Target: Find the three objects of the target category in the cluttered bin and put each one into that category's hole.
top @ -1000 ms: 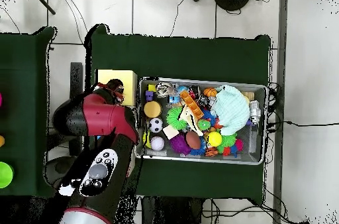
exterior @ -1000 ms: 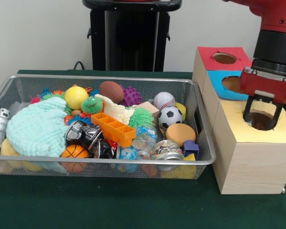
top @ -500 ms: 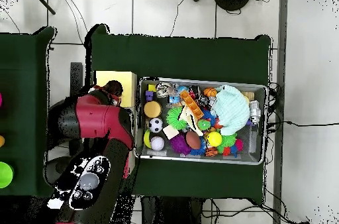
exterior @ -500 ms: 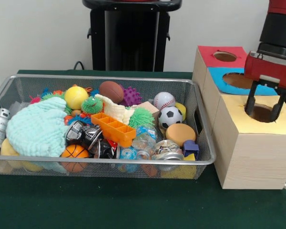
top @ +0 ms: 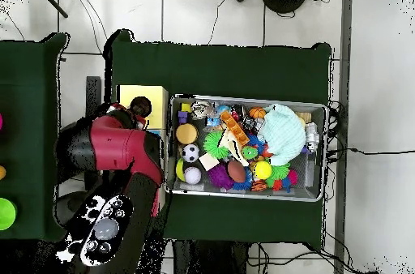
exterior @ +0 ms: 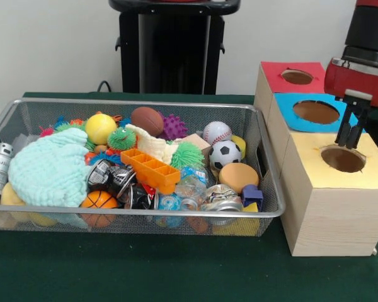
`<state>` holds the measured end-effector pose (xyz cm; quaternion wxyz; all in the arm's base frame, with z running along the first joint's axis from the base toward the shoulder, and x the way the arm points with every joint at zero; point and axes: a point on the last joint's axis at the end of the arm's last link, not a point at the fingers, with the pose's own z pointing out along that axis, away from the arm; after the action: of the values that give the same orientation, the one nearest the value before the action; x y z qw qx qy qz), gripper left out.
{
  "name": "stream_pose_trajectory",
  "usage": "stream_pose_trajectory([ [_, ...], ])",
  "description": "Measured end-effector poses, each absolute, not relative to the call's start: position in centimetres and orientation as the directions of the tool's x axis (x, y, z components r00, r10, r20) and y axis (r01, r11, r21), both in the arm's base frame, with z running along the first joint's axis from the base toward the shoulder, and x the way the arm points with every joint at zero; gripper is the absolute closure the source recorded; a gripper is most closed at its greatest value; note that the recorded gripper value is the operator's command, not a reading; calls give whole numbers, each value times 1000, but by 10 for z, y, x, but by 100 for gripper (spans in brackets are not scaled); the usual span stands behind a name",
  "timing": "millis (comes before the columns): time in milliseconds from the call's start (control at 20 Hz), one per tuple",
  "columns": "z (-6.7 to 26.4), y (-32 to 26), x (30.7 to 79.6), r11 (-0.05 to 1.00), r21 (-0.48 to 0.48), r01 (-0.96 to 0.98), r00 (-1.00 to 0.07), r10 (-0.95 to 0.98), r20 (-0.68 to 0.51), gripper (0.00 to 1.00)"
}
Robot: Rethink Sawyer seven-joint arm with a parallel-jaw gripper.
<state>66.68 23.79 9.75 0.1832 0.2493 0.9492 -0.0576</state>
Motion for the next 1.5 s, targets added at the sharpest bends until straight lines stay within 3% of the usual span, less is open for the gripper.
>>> stream_pose_trajectory([
  [1000, 152, 236, 670, 865, -14, 502, -793, 454, -405, 100],
  [1500, 156, 206, 678, 841, -8, 541, -768, 490, -412, 100],
])
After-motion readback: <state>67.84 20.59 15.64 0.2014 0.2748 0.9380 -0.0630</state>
